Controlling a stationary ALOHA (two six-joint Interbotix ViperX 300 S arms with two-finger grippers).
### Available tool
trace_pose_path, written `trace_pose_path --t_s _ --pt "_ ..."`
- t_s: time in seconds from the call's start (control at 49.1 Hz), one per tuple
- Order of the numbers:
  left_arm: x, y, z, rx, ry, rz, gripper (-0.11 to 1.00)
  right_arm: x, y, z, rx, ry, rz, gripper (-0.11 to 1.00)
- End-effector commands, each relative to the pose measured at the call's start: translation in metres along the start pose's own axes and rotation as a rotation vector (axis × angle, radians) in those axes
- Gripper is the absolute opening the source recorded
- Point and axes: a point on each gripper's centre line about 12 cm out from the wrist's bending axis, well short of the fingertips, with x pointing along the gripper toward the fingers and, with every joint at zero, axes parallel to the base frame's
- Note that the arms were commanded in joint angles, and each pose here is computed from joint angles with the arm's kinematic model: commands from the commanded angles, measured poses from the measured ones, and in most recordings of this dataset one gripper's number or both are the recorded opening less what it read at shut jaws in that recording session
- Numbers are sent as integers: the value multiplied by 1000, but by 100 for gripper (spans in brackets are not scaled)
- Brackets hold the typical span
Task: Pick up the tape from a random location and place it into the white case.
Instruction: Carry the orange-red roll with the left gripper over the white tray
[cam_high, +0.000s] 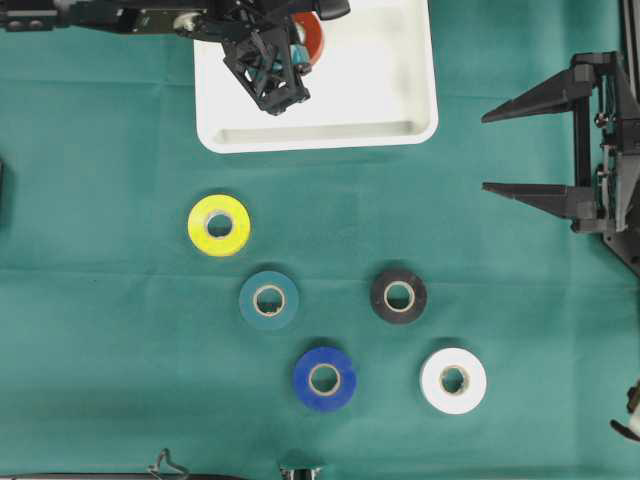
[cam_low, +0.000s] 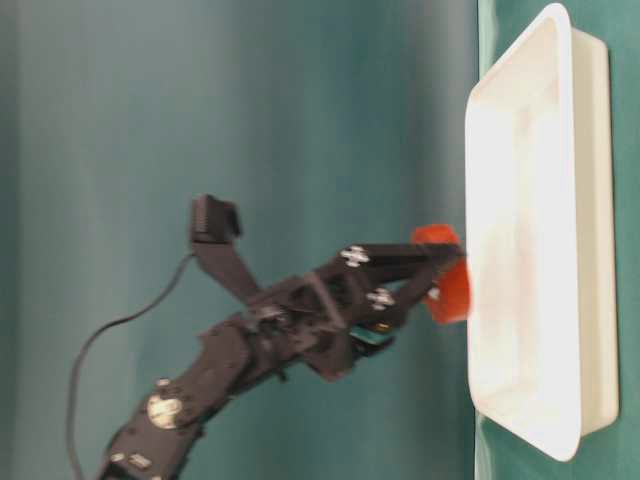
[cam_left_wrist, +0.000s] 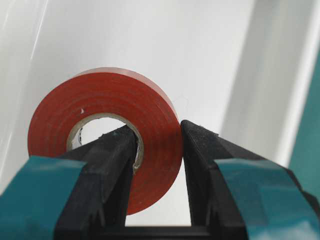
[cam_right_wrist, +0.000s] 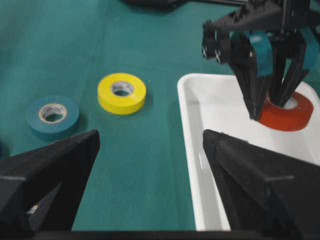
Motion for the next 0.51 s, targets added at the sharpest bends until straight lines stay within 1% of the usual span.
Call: trace_pose_path --t_s 0.0,0.183,0.346,0.489 --pt "0 -2 5 0 -31 -4 23 1 0 10 -1 -23 -1 93" --pt "15 -2 0 -4 -23 -5 23 1 0 9 -3 -21 1 93" --pt "24 -2 -2 -26 -20 -6 23 1 0 9 -3 -18 -1 93" --pt "28 -3 -3 -25 -12 -6 23 1 0 9 -3 -18 -1 93"
